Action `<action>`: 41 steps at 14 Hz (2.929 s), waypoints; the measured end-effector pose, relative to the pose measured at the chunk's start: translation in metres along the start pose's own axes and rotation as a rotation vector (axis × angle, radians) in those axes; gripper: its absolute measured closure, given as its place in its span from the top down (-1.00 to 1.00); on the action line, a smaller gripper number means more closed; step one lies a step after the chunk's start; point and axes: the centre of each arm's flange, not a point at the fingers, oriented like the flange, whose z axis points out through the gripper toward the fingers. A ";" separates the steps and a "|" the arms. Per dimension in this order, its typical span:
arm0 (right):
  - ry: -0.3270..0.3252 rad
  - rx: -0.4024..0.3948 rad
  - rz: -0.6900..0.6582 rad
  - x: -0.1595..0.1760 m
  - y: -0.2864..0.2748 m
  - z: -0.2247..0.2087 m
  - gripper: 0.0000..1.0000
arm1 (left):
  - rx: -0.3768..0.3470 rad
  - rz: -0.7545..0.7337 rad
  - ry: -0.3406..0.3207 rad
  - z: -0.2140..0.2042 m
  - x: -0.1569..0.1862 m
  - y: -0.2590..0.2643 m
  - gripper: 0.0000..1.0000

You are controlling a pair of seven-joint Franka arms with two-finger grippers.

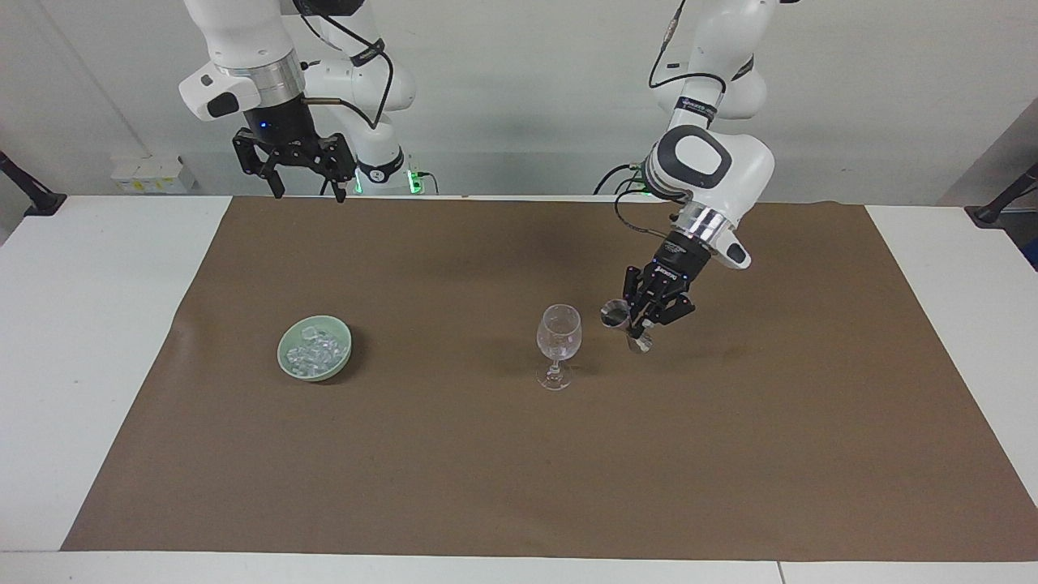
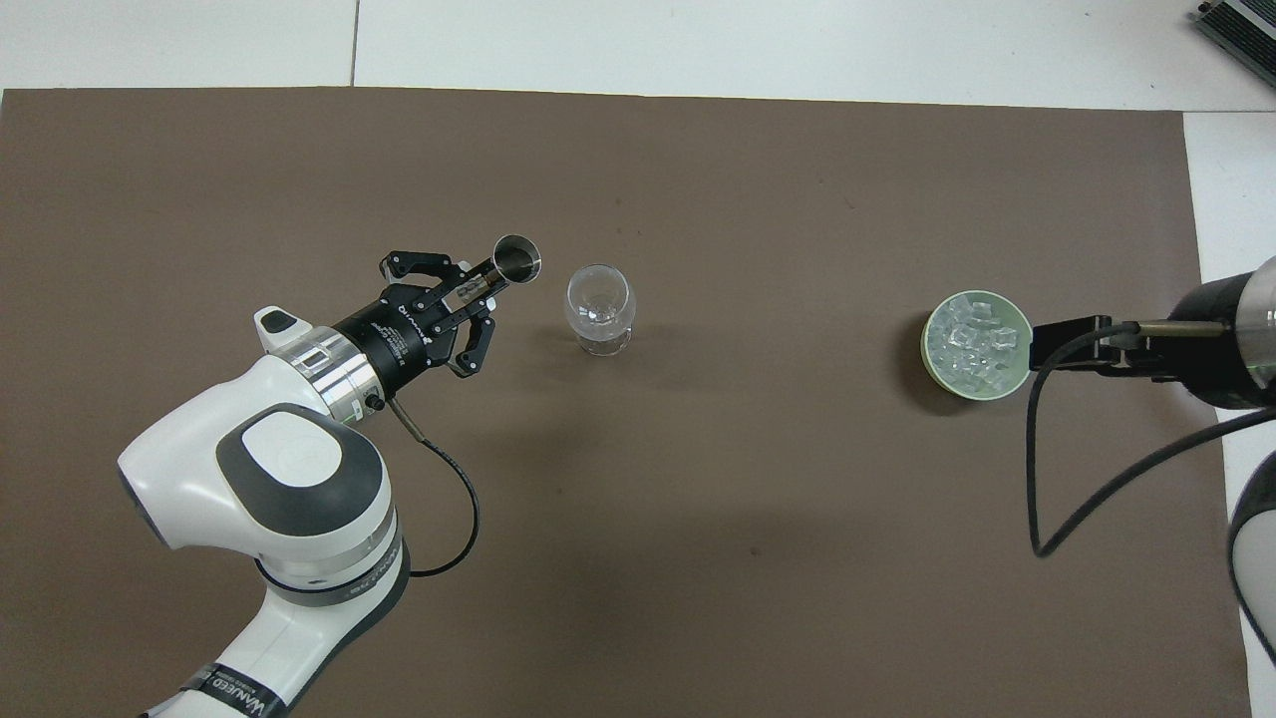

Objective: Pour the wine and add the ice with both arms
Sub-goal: 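Carry the metal cup with the left gripper to the clear glass, then tilt the metal cup over the clear glass with the left gripper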

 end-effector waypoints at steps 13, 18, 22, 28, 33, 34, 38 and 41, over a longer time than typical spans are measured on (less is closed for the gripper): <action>0.000 0.000 0.000 0.000 0.000 0.000 1.00 | -0.012 0.084 0.032 0.005 -0.023 -0.030 -0.57; 0.000 0.000 0.000 0.000 0.000 0.000 1.00 | -0.029 0.152 0.042 0.003 -0.026 -0.029 -0.57; 0.000 0.000 0.000 0.000 0.000 0.000 1.00 | -0.044 0.196 0.034 0.001 -0.033 -0.024 -0.57; 0.000 0.000 0.000 0.000 0.000 0.000 1.00 | -0.052 0.250 0.040 0.004 -0.036 -0.023 -0.57; 0.000 0.000 0.000 0.000 0.000 0.000 1.00 | -0.051 0.322 0.059 0.013 -0.040 -0.029 -0.57; 0.000 0.000 0.000 0.000 0.000 0.000 1.00 | -0.052 0.336 0.064 0.014 -0.039 -0.030 -0.57; 0.000 0.000 0.000 0.000 0.000 0.000 1.00 | -0.056 0.392 0.076 0.015 -0.038 -0.030 -0.57; 0.000 0.000 0.000 0.000 0.000 0.000 1.00 | -0.060 0.417 0.081 0.014 -0.038 -0.029 -0.57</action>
